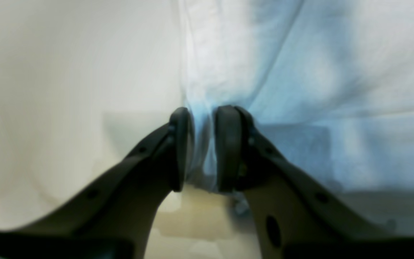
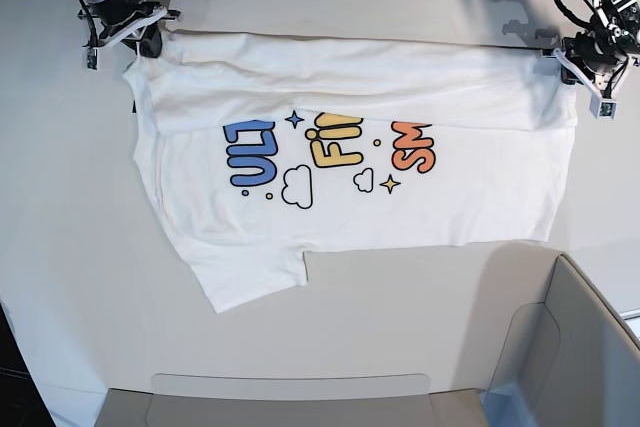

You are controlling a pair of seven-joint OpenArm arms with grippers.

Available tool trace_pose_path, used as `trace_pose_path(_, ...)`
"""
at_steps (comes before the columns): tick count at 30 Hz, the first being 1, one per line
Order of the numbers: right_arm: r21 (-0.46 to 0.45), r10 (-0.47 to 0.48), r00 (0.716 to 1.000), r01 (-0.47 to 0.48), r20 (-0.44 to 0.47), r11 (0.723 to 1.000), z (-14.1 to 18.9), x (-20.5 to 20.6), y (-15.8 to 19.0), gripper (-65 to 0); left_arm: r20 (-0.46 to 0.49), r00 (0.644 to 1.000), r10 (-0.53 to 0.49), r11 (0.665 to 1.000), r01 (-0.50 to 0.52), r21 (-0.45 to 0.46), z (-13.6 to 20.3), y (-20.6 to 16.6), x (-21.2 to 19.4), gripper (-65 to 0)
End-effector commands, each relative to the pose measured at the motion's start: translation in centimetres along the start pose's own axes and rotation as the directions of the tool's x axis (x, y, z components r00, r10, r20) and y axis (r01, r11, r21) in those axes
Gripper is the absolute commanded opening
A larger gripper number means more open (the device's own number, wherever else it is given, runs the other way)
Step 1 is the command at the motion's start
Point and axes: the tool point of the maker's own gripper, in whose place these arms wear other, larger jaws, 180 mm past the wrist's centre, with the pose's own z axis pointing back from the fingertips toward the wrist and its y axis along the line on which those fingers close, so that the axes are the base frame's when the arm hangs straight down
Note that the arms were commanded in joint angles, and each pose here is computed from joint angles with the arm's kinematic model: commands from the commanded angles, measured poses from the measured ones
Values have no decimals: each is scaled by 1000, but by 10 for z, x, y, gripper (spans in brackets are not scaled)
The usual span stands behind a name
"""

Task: Layout the t-shirt on the table in an organized manner, then fold the t-shirt properly
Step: 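Release the shirt edge with both grippers and lift away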

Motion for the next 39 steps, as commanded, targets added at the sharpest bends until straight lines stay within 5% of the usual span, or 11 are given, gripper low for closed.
trace_pose_path(1, -22, 9, 1000, -9, 24, 1000, 8, 6, -9, -650, -223, 974, -32, 999, 36, 15, 0, 2, -55, -514)
trace_pose_path(5, -77, -10, 999, 13, 40, 997, 17, 7, -27, -650, -257, 966, -33, 999, 38, 16, 3, 3, -72, -606)
trace_pose_path(8, -71, -5, 999, 8, 32, 997, 17, 5, -25, -650, -257, 966, -33, 999, 38, 16, 3, 3, -72, -614)
trace_pose_path(15, -58, 18, 999, -16, 40, 998, 20, 9, -17, -650, -233, 972, -40, 998, 48, 27, 6, 4, -61, -447)
trace_pose_path(17, -63, 33, 998, -29, 55, 998, 23, 15, -17, -600, -192, 981, -16, 997, 30, 68, 17, 15, -51, -416)
trace_pose_path(24, -67, 81, 991, -73, 110, 995, 33, 37, -9, -506, -73, 986, 147, 969, -129, 209, 53, 62, -49, -416)
trace_pose_path(39, -66, 85, 990, -78, 115, 995, 38, 36, -4, -503, 44, 998, 49, 972, -57, 226, 67, 53, 5, -413)
